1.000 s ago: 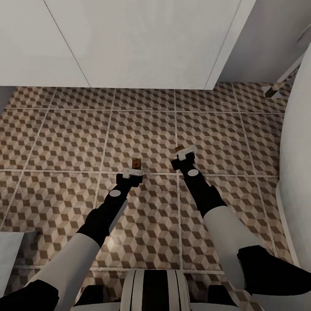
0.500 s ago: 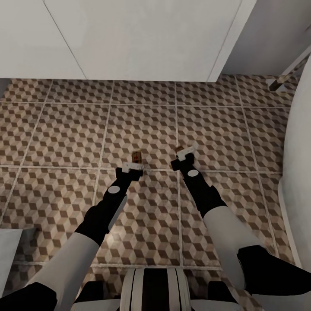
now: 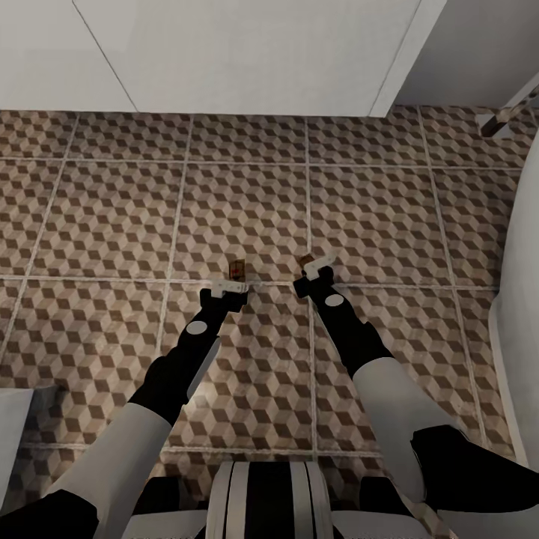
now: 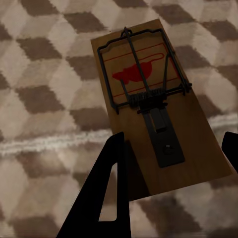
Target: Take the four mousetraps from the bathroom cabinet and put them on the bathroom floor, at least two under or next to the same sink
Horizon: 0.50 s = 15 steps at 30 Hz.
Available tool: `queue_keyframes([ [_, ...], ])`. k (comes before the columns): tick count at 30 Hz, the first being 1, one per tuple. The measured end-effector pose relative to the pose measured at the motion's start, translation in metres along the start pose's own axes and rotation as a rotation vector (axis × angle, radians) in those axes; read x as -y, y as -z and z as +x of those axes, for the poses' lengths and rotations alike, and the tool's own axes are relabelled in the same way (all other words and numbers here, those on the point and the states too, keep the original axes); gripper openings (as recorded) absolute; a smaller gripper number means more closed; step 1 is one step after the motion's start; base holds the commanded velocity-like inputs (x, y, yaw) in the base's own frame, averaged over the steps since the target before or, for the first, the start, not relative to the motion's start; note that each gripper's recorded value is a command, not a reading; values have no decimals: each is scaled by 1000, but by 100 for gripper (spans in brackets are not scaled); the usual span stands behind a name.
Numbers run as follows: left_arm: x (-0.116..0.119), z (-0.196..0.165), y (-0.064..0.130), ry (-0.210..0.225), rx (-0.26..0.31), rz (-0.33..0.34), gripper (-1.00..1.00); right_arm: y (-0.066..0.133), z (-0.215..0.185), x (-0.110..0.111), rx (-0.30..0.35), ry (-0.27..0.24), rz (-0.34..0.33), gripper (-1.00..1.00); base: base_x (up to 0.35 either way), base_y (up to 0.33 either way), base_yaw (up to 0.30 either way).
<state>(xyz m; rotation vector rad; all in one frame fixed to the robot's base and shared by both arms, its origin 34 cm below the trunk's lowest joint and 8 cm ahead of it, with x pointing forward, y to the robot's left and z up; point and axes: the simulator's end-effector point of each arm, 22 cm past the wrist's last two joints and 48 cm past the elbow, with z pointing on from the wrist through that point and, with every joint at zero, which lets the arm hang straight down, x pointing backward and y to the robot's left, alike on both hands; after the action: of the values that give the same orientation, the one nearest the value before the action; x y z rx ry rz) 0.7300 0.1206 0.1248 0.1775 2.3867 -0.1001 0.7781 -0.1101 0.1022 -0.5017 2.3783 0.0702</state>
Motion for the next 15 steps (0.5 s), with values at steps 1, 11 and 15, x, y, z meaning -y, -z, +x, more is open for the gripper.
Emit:
queue_keyframes([
  [1, 0, 1, -1, 1, 0, 0, -100, -1, 1, -2, 4, -1, -9, -100, 0, 0, 0],
  [11, 0, -2, -3, 5, 12, 2, -100, -4, -9, -14, 67, 3, -56, -100, 0, 0, 0],
  [15, 0, -4, -3, 5, 17, 3, -100, -3, -13, -13, 83, 5, -55, -100, 0, 0, 0],
])
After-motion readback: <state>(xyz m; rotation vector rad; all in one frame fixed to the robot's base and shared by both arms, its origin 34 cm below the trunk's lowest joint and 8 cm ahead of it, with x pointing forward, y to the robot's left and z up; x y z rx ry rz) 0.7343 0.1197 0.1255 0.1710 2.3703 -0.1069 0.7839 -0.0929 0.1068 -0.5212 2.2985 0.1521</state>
